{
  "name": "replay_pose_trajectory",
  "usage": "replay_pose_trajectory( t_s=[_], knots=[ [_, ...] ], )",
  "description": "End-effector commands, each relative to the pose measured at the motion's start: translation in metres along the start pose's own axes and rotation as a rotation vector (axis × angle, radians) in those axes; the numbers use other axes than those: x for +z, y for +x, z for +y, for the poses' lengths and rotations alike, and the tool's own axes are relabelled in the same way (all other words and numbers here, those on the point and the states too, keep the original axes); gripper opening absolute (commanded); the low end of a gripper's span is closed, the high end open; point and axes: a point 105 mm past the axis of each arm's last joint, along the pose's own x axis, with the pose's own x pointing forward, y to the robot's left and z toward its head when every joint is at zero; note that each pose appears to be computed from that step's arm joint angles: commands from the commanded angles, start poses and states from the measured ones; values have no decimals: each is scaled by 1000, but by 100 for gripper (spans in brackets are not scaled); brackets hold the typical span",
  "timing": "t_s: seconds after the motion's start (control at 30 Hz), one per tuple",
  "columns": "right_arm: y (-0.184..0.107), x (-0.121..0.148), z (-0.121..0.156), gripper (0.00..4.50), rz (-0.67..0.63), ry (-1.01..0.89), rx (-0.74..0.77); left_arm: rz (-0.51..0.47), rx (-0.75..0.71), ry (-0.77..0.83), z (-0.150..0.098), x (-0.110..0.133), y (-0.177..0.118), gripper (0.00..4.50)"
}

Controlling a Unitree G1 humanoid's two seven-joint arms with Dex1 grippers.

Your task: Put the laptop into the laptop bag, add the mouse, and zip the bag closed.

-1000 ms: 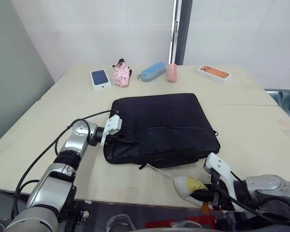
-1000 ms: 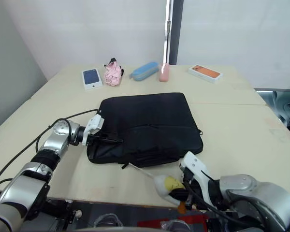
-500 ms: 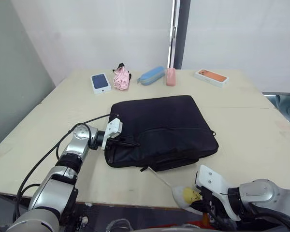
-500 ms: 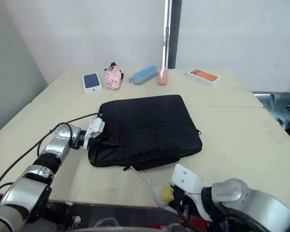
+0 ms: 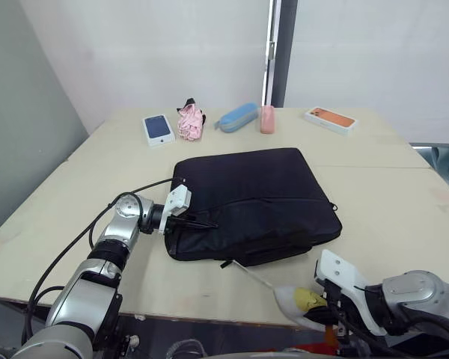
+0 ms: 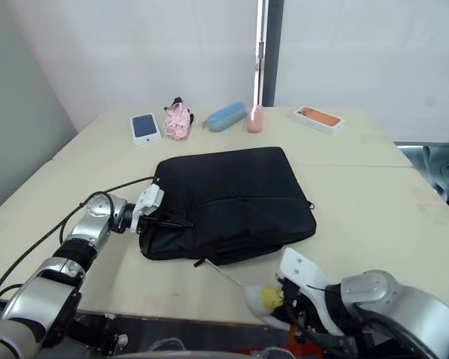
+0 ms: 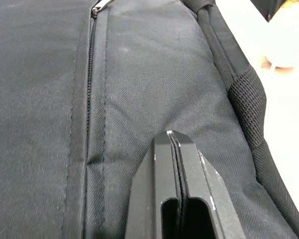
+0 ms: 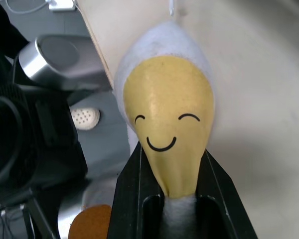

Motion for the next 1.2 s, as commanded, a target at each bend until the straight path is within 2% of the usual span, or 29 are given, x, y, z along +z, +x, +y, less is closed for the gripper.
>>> replay_pose_trajectory(
  t_s=[0.03,0.27,0.47,0.53,0.57,0.67,0.7,0.83,1.03,1.13,1.2],
  knots=[
    [-15,-36,-26,2,157,67,-112,94,-53,-132,-22,-37,-4,0],
    [-28,-24,-46,2,109,42,-175,103,-46,-143,-28,-44,-8,0],
    [-18,12,-21,2,-51,-66,-59,105,-37,-145,-28,-46,-11,0],
    [-12,19,-20,2,-94,-31,-54,105,-34,-145,-27,-46,-11,0],
    [-10,21,-15,100,-98,-35,-29,104,-32,-145,-27,-45,-11,0],
    [-12,28,-14,188,-132,-11,-12,105,-30,-144,-26,-45,-12,0],
    [-14,31,-16,231,-144,8,-18,105,-30,-144,-25,-45,-12,0],
    [-36,40,-29,363,-204,69,-40,110,-25,-145,-23,-45,-12,0],
    [-80,66,-32,363,-359,9,-17,117,-21,-145,-21,-47,-11,0],
    [-84,58,-47,363,-331,47,-66,120,-20,-144,-21,-47,-12,0],
    [-79,43,-69,310,-276,113,-159,124,-16,-145,-21,-48,-13,0]
  ],
)
